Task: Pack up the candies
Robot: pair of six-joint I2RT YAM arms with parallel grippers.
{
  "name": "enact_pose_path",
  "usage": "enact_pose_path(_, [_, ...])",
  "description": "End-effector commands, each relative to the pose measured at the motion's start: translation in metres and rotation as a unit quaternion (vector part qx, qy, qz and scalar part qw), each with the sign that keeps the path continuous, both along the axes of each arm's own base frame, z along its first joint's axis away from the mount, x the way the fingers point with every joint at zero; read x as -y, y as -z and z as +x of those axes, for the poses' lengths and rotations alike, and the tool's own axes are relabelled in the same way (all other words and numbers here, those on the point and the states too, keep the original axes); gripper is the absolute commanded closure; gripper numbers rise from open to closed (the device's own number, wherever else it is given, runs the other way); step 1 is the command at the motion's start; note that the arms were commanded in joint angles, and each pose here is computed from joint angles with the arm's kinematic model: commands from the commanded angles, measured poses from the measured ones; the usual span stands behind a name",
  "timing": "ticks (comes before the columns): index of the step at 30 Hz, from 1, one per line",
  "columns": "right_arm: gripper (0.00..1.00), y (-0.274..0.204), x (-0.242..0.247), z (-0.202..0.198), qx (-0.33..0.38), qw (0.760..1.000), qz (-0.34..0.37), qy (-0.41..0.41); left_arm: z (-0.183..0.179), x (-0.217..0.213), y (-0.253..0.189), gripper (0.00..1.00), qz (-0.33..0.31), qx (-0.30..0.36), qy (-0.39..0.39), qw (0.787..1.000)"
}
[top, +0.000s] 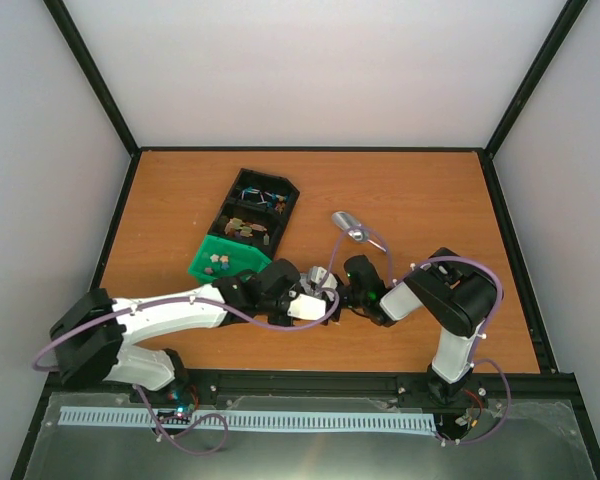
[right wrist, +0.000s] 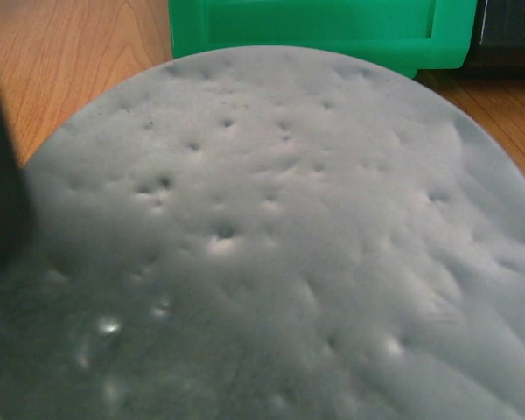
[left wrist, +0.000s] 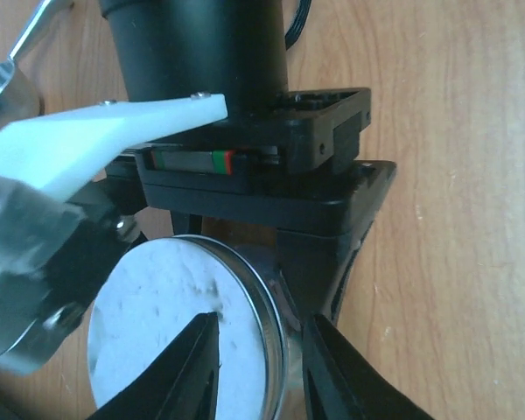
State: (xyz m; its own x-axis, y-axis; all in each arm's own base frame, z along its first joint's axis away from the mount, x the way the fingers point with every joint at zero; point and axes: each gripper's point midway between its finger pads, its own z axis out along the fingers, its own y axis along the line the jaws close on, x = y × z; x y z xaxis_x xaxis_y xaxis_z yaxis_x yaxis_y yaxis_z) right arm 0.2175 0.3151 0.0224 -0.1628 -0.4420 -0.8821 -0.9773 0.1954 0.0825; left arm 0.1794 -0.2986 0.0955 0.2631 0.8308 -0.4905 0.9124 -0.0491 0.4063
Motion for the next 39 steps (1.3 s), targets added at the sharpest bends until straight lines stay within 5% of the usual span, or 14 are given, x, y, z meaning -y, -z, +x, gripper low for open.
enact_pose_path(1, [0.74,0.022,0.008,-0.018,-0.042,0.999,-0.029,-0.008,0.019,0.015,-0.007,0.69,-0.009,0.031,-0.018,0.999])
enact_pose_path(9, [0.74,0.020,0.008,-0.019,-0.039,0.999,-0.027,-0.012,0.024,-0.001,0.015,0.78,0.026,0.046,-0.022,0.998])
enact_pose_path(24, [0.74,0.019,0.008,-0.021,-0.040,0.999,-0.025,-0.016,0.042,-0.099,0.056,0.83,0.101,0.054,-0.050,0.992])
enact_pose_path(33, [0.74,0.021,0.007,-0.020,-0.043,0.999,-0.026,-0.015,0.009,-0.060,-0.009,0.73,0.013,0.061,0.000,0.998])
enact_pose_path(39, [0.74,0.021,0.008,-0.020,-0.042,0.999,-0.027,-0.014,0.010,-0.019,-0.013,0.69,-0.009,0.046,-0.005,0.999])
